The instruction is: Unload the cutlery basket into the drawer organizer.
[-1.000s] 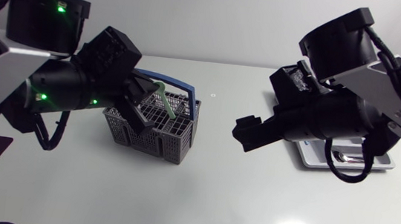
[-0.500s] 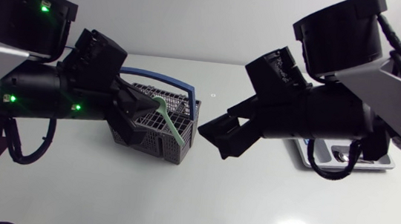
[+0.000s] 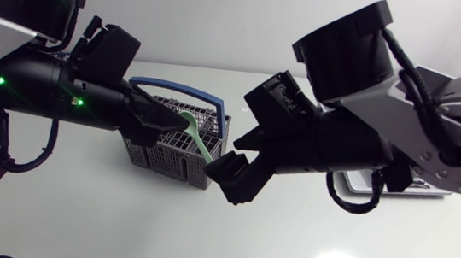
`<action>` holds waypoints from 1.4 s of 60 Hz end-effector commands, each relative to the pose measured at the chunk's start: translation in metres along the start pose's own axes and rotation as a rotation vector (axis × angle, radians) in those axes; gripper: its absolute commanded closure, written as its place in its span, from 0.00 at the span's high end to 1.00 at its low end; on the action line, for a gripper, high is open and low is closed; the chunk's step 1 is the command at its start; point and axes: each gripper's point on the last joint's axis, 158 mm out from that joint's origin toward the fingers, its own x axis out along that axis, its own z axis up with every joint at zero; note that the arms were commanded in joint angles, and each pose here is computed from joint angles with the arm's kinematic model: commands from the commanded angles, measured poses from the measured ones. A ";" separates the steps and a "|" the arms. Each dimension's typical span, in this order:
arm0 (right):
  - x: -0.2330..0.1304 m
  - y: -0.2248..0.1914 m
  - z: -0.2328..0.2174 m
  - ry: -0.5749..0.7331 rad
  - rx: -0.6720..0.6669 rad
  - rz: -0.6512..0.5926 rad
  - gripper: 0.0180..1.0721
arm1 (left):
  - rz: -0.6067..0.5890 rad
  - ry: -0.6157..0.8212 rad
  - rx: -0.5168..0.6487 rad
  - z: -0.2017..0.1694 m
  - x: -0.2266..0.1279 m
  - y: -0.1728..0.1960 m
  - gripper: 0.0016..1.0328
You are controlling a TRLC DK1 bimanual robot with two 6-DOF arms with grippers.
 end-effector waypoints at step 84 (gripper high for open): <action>-0.010 -0.013 -0.025 0.085 -0.101 0.004 0.05 | 0.188 -0.203 -0.144 0.060 -0.074 0.082 0.90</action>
